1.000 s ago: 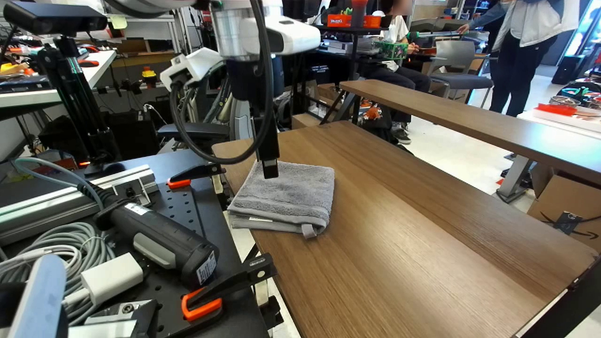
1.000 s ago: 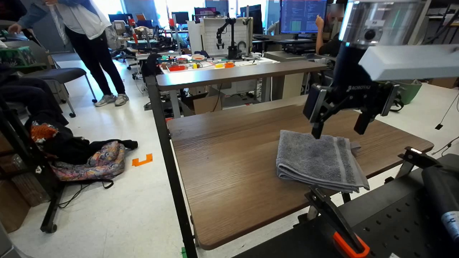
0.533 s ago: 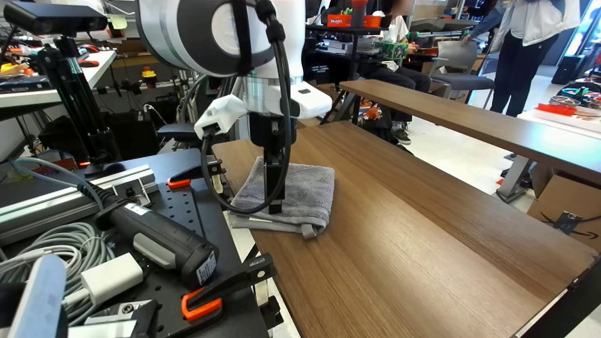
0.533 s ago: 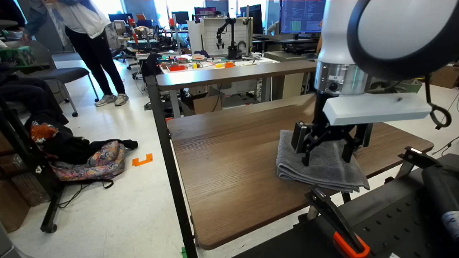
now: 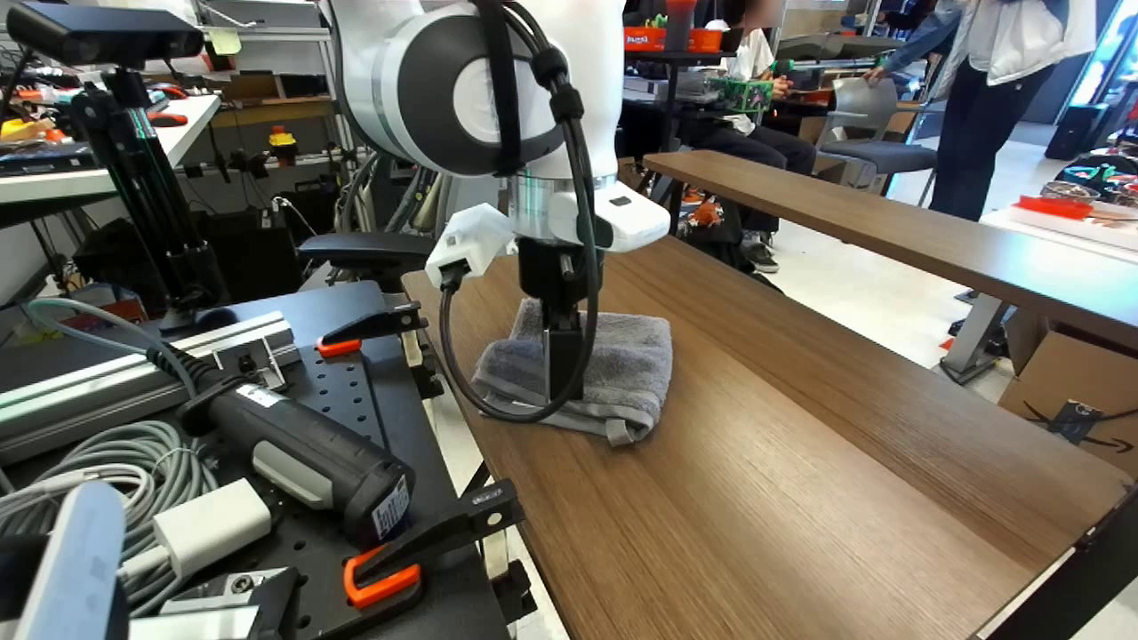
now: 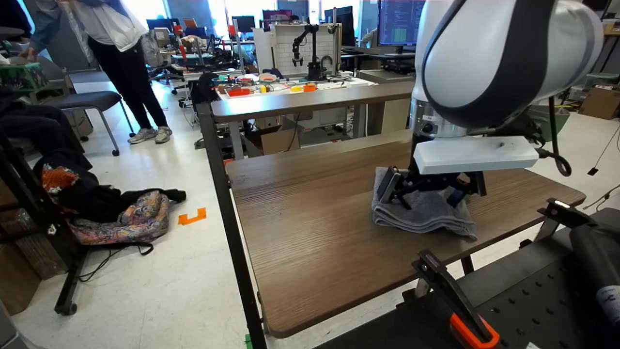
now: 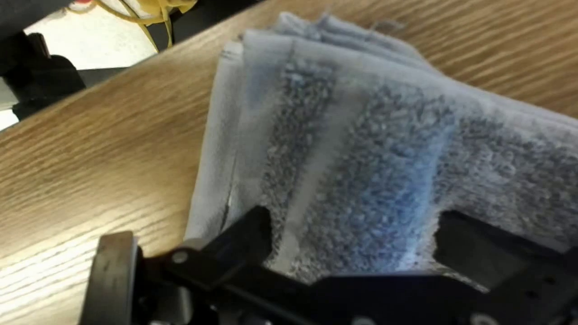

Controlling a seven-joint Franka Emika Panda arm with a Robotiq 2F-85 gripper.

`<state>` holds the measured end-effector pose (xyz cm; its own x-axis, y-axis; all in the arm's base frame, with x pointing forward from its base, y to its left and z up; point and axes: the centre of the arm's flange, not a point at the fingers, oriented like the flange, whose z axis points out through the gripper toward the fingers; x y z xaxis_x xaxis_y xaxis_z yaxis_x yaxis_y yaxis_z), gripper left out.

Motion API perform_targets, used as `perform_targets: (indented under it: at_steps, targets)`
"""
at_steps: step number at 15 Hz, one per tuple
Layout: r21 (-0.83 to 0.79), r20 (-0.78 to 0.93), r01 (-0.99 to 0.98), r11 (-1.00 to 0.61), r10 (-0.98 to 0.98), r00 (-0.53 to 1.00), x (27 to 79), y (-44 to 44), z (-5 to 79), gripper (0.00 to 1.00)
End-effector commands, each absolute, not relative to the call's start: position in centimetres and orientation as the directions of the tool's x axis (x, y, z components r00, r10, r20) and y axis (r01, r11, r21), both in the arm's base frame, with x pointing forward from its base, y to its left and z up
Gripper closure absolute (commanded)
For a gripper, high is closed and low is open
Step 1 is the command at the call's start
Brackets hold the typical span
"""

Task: Slide the towel to the right

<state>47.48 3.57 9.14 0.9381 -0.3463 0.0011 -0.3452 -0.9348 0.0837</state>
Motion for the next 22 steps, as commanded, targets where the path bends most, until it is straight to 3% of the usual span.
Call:
perform_targets:
  at_steps: [1,13,22]
  targets:
    - [0.09,0.019,-0.389,-0.917,-0.389,0.921,50.4,0.6,7.9,0.0]
    - [0.131,0.16,-0.627,-0.768,-0.607,0.778,57.1,-15.3,10.0,0.0]
    - [0.116,0.171,-0.636,-0.763,-0.616,0.769,57.2,-16.8,15.6,0.0]
